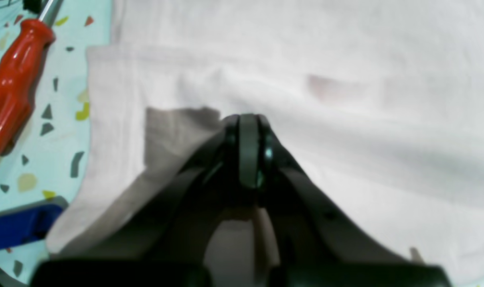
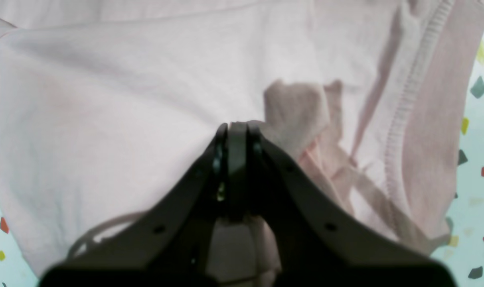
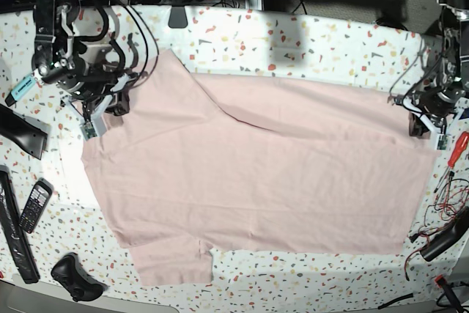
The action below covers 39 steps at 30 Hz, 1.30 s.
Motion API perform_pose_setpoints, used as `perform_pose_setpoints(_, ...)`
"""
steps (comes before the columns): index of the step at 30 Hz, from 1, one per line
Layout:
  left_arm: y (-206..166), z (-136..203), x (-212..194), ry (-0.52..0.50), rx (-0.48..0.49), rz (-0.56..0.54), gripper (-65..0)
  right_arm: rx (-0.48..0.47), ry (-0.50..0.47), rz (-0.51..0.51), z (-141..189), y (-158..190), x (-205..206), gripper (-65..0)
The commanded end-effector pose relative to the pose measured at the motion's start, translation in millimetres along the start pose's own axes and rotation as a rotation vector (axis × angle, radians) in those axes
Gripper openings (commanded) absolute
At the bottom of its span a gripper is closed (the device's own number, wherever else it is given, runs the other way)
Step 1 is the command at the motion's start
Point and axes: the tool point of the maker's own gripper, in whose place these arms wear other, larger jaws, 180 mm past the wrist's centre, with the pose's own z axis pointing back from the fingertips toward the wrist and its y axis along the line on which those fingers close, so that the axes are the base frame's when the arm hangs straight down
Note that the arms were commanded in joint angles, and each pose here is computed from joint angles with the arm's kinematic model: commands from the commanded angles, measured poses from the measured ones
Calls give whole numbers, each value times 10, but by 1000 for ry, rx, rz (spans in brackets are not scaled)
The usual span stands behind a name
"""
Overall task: Fold the T-shirt properly
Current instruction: 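Release the folded edge and raise both grippers, then grasp the shirt's folded edge again with both grippers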
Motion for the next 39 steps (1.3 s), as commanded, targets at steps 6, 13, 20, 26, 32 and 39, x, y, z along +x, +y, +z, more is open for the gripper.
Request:
perform_pose_setpoints(6,11,130,-404,116,14,-33,-650,67,43,63,98,131,-193,-650)
perform_pose_setpoints(13,-222,396,-701,149,-26,-96,-650,36,61,62,376,87,-418,-650)
perform_pose_setpoints(20,-412,689,-1012,231,-57,-170,-650,-51,115,27,753,-142,-772,-650)
perform_pose_setpoints(26,-510,931,-1312,303,-73,-231,-650,-86,149,-28,957,-261,-1014,-650)
perform_pose_setpoints(32,-580,1101,-1537,352,-92,-244,-650,-67,179,-39,1035,-214,-1156,-650)
perform_pose_setpoints(39,-583,1163,-1650,392,-95,-244,-650,-66,180,-28,1049,-198,-1124,-650)
